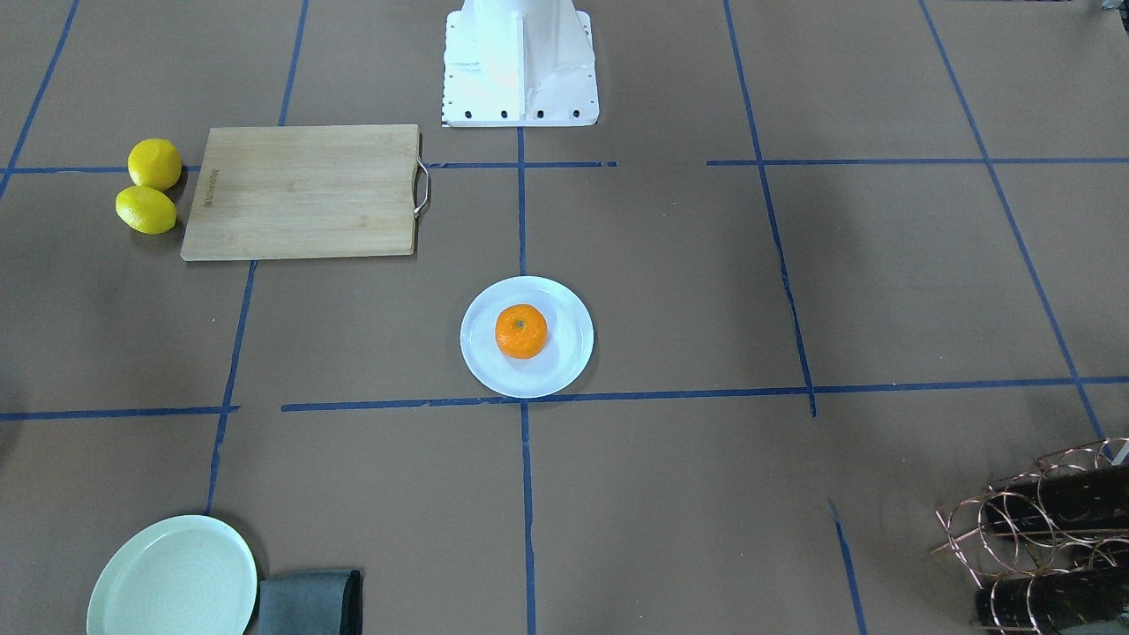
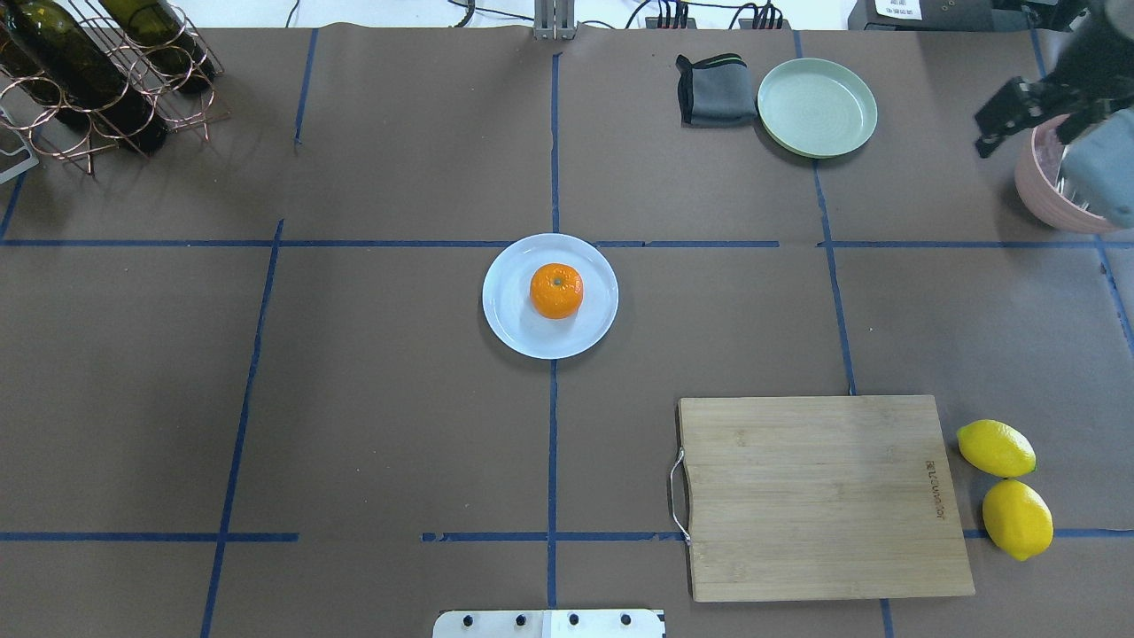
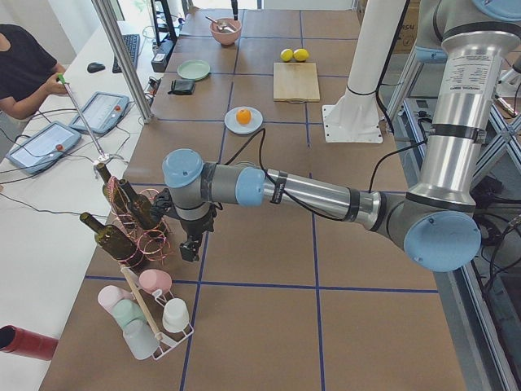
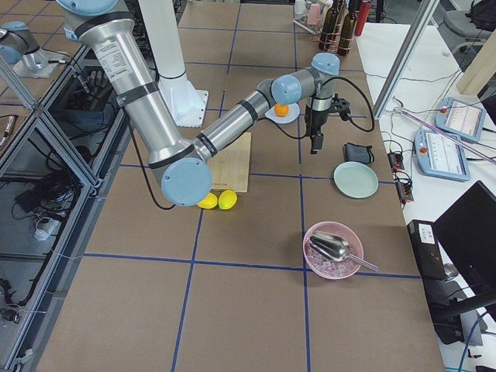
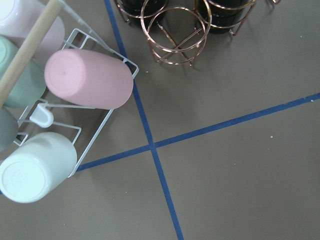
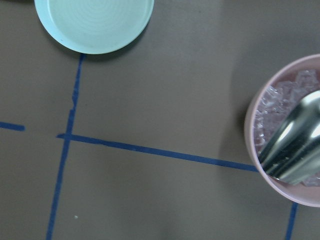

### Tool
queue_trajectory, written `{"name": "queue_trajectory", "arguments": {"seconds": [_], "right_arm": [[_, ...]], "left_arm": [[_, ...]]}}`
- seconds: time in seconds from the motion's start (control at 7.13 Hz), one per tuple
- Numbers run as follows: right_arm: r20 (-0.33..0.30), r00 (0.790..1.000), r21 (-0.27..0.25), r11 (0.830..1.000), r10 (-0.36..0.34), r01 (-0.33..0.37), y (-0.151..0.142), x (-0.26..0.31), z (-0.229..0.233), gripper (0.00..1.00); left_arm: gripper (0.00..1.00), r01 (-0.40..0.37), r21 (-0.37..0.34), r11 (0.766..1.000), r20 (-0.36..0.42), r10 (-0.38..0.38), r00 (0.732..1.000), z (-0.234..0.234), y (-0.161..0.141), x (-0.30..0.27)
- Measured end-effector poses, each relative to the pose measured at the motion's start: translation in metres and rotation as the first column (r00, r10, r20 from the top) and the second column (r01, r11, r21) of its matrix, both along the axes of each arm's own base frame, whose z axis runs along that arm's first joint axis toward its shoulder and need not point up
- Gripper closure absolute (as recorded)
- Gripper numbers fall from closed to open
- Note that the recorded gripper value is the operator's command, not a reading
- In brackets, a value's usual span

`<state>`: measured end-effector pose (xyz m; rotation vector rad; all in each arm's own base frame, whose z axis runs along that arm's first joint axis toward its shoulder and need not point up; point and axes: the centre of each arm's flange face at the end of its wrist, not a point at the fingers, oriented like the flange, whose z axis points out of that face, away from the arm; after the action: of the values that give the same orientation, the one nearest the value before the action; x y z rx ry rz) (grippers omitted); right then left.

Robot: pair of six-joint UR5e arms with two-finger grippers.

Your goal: Pick orange to plate

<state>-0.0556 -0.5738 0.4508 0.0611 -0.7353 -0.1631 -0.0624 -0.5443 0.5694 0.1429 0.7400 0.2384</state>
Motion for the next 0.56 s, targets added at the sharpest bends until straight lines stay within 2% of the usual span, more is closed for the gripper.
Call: {"name": "queue_trajectory", "arguments": {"seconds": [0.28,0.56], "right_arm": [[0.008,1.000,-0.013,1.000,0.004,-0.003,0.031,0.075,0.065,0.00],[0.044,0.999,-0.032,0.999,0.000,0.001,0.047,0.124,0.122,0.00]], "left_arm": [[0.00,0.008,-0.012,1.000,-0.011,-0.008,1.000,0.004,0.003,-0.005],[0.00,0.009,-0.013,1.000,-0.013,-0.010,1.000,0.004,0.004,-0.006]]}}
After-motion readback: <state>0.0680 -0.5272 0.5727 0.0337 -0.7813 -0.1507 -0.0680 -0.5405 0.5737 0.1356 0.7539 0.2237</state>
